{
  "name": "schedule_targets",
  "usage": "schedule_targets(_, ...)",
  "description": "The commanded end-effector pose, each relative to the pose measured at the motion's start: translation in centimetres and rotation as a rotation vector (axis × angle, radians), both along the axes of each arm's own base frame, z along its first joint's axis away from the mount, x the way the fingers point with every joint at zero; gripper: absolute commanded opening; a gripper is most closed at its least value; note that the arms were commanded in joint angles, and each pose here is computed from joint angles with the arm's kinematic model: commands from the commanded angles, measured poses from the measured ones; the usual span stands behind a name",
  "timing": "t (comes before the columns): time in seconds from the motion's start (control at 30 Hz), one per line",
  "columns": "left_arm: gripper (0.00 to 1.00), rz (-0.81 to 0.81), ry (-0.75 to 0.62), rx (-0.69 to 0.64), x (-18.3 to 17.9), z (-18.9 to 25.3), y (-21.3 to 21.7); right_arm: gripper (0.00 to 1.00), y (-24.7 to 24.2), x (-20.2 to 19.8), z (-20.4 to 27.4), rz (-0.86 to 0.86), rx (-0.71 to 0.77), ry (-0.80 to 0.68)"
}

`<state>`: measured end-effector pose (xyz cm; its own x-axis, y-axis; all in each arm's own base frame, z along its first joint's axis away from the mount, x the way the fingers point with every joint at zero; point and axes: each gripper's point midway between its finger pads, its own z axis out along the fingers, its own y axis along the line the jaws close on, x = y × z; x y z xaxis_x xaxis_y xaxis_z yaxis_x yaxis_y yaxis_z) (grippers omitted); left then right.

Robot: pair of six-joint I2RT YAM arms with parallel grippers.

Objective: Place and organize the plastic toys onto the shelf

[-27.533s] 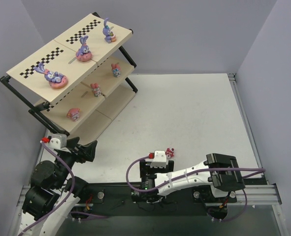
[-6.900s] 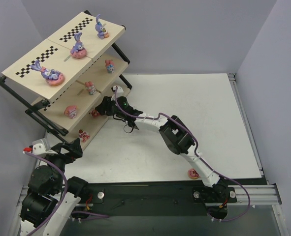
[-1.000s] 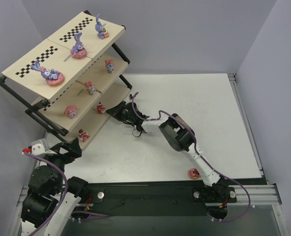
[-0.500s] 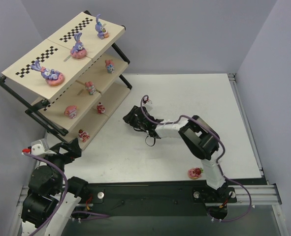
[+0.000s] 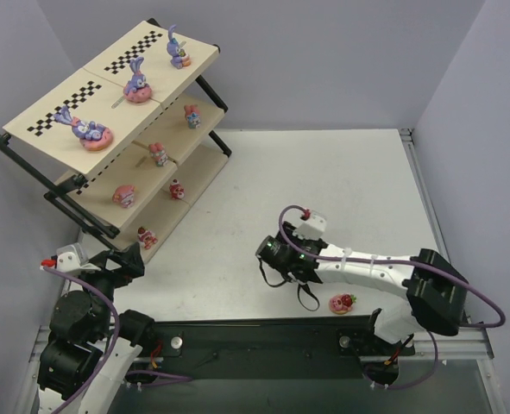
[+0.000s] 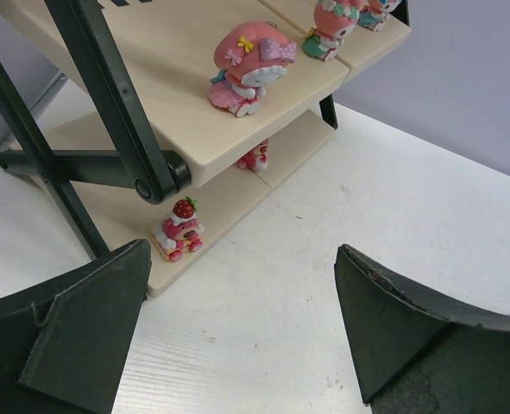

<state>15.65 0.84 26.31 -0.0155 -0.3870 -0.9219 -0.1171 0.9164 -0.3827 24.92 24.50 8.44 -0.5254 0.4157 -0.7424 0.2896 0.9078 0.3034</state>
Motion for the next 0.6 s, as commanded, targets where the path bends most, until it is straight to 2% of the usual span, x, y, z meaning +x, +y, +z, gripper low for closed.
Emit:
schedule_targets(0.0,0.97,-0.014,-0.158,-0.041,-1.8,2.5,0.5,0.56,-12.2,-4.4,0.2,-0.277,-0.222,-0.029)
schedule_targets(0.03,0.97,-0.014,-0.157,-0.04,-1.8,2.5,0.5,0.56,-13.7,-5.4,0.6,-0.29,-0.233,-0.021)
schedule_targets(0.13,0.97,-0.018,-0.159,-0.038,-1.8,2.6,0.4,0.55,-16.2,-8.0,-0.4,-0.351,-0.145,-0.007)
schedule_targets(0.27,0.97,-0.024,-0.161,-0.037,-1.7,2.6,0.3,0.51,-17.4,-9.7,-0.8,-0.33,-0.043,-0.009)
schedule_targets(0.57,0.97,-0.02,-0.156,-0.037,-1.7,2.5,0.4,0.51,-21.1,-11.9,-2.0,-0.38,-0.011,0.02)
